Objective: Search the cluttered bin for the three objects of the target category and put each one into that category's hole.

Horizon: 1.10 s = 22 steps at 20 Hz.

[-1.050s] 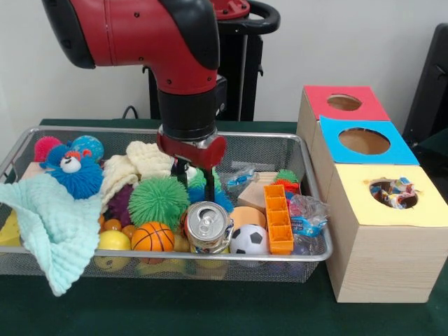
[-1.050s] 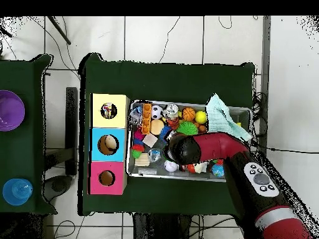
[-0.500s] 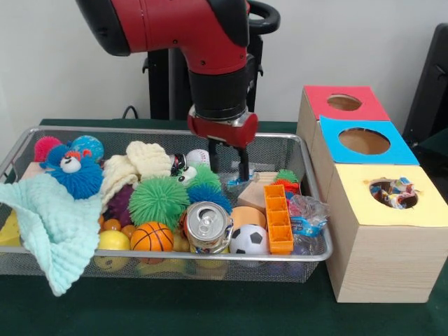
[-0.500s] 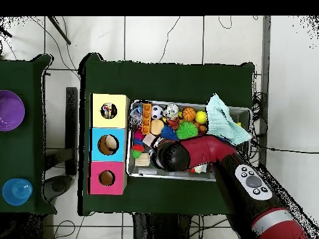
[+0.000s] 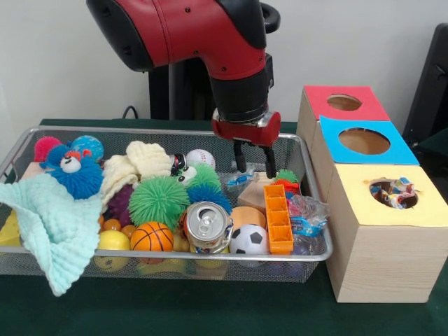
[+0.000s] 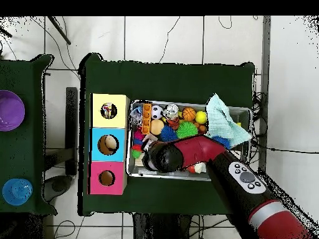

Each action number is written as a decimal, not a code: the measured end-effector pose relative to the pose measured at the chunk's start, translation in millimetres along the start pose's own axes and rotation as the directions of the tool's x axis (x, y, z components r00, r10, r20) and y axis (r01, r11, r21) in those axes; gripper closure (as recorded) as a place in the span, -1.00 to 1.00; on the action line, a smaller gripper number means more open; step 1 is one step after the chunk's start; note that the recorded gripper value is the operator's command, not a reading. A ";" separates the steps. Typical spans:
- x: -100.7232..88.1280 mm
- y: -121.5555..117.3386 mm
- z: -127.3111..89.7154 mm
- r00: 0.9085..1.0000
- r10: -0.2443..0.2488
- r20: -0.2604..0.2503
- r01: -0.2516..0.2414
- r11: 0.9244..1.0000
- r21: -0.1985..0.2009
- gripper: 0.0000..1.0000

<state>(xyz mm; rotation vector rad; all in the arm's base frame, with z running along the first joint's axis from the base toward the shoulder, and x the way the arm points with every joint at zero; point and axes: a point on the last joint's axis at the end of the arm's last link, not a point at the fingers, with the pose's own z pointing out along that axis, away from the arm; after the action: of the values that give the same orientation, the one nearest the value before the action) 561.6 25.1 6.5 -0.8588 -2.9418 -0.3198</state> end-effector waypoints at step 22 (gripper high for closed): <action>24.5 22.0 29.6 0.995 -0.018 -0.094 0.009 0.996 -0.088 -1.00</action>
<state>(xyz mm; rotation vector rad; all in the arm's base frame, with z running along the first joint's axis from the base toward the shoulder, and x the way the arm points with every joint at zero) 552.8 62.4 -15.6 -0.8096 -2.8659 -0.4791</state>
